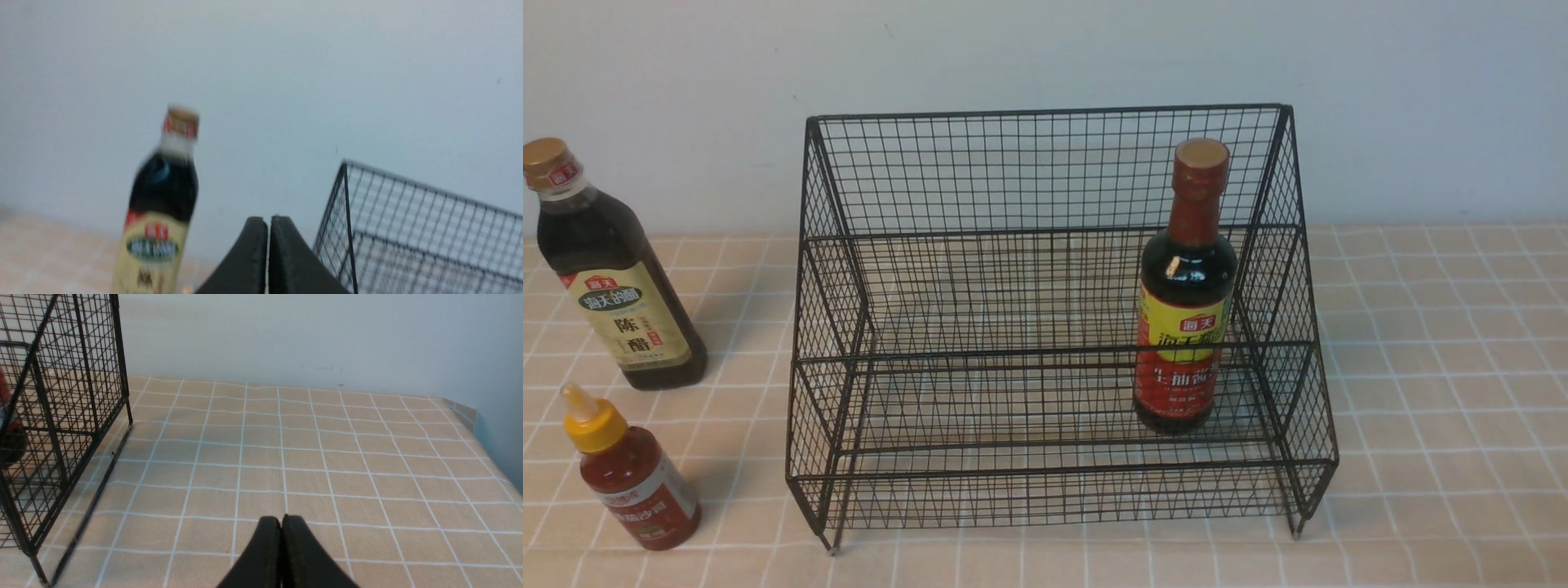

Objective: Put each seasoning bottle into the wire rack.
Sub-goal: Use the left arm to grab the condiment bottle closest to it

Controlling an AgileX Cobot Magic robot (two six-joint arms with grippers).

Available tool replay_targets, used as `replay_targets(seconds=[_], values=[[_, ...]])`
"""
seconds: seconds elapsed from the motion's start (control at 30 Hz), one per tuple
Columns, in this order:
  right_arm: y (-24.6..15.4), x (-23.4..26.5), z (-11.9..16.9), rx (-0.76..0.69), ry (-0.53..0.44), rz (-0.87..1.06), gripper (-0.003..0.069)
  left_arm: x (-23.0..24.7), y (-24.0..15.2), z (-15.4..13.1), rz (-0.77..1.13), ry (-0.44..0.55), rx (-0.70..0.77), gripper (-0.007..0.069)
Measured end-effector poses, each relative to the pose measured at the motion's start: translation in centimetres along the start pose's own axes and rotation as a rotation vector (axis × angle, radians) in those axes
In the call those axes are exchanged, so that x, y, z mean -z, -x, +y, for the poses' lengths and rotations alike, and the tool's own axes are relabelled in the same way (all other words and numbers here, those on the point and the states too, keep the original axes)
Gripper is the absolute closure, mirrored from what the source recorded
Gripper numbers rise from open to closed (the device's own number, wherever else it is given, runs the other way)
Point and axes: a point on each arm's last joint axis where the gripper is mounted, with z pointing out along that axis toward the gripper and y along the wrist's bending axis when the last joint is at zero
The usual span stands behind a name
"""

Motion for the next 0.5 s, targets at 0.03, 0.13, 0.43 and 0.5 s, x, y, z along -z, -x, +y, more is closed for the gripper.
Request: replay_targets(seconds=[0.03,0.13,0.43,0.5], values=[[0.0,0.0,0.0,0.0,0.0,0.0,0.0673,0.0,0.4,0.0,-0.044,0.001,-0.038,0.0632],[0.0,0.0,0.0,0.0,0.0,0.0,0.0673,-0.6,0.3,0.1,-0.003,0.018,-0.081,0.0624],[0.0,0.0,0.0,0.0,0.0,0.0,0.0673,-4.7,-1.4,0.5,0.281,0.104,-0.119,0.0388],[0.0,0.0,0.0,0.0,0.0,0.0,0.0673,-5.9,-1.9,0.6,0.325,0.127,-0.129,0.0299]])
